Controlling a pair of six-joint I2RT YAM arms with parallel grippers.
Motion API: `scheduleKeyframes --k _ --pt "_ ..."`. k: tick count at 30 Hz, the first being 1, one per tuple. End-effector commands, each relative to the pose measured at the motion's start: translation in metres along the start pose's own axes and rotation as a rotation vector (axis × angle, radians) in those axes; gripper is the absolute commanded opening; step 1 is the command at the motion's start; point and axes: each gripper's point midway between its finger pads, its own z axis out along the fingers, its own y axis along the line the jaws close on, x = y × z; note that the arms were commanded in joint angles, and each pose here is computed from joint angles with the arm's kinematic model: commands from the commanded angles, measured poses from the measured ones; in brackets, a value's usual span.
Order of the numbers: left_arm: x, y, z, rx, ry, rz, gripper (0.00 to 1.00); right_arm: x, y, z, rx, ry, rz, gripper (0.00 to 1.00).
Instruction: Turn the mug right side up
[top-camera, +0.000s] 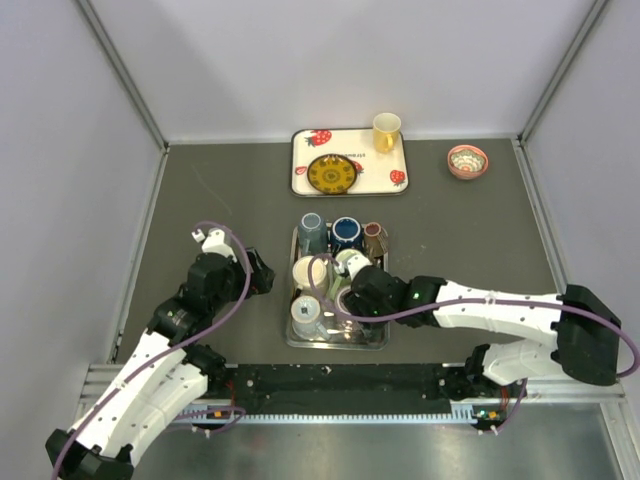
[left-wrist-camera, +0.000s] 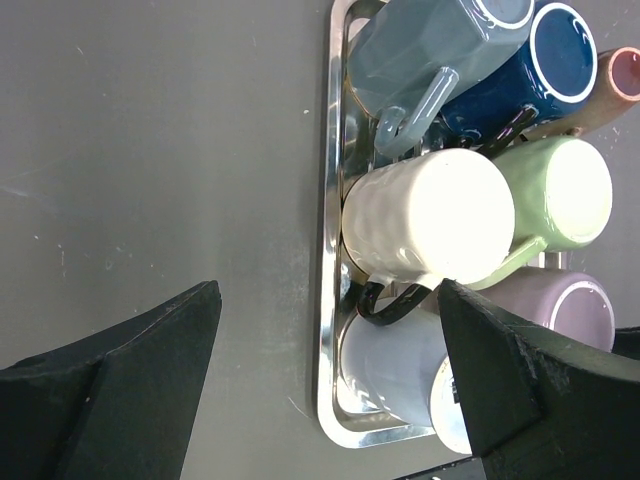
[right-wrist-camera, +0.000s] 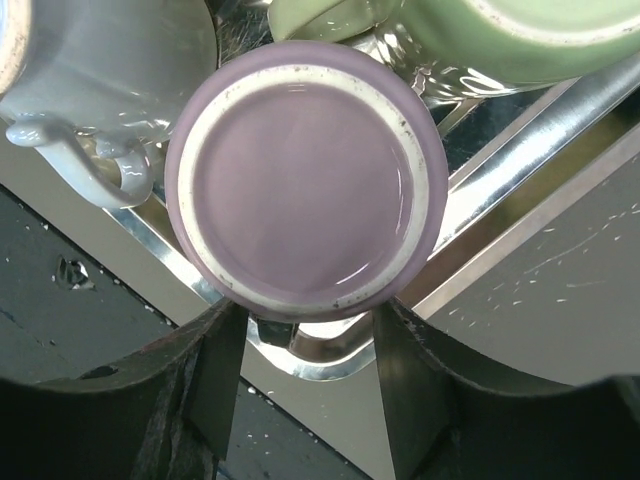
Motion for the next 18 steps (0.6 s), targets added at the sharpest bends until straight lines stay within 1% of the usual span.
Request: scheduleKeyframes --k 1,11,18 --pt "-0.0066 -0.0002 -0.0011 0.004 -0.038 0.005 0.95 -0.0223 0.01 -0.0018 -0.019 -0.058 -0.004 0.51" --pt "-0.0051 -0.0004 -0.0004 0.006 -0.033 0.001 0.95 -0.0178 0.0081 0.0023 -0.004 -0.036 -0.002 0.38" --pt "-0.0048 -0.0014 0.0 0.01 -0.031 -0.004 0.94 -0.0136 0.0065 0.0061 0.014 -0.015 -0.002 0.34"
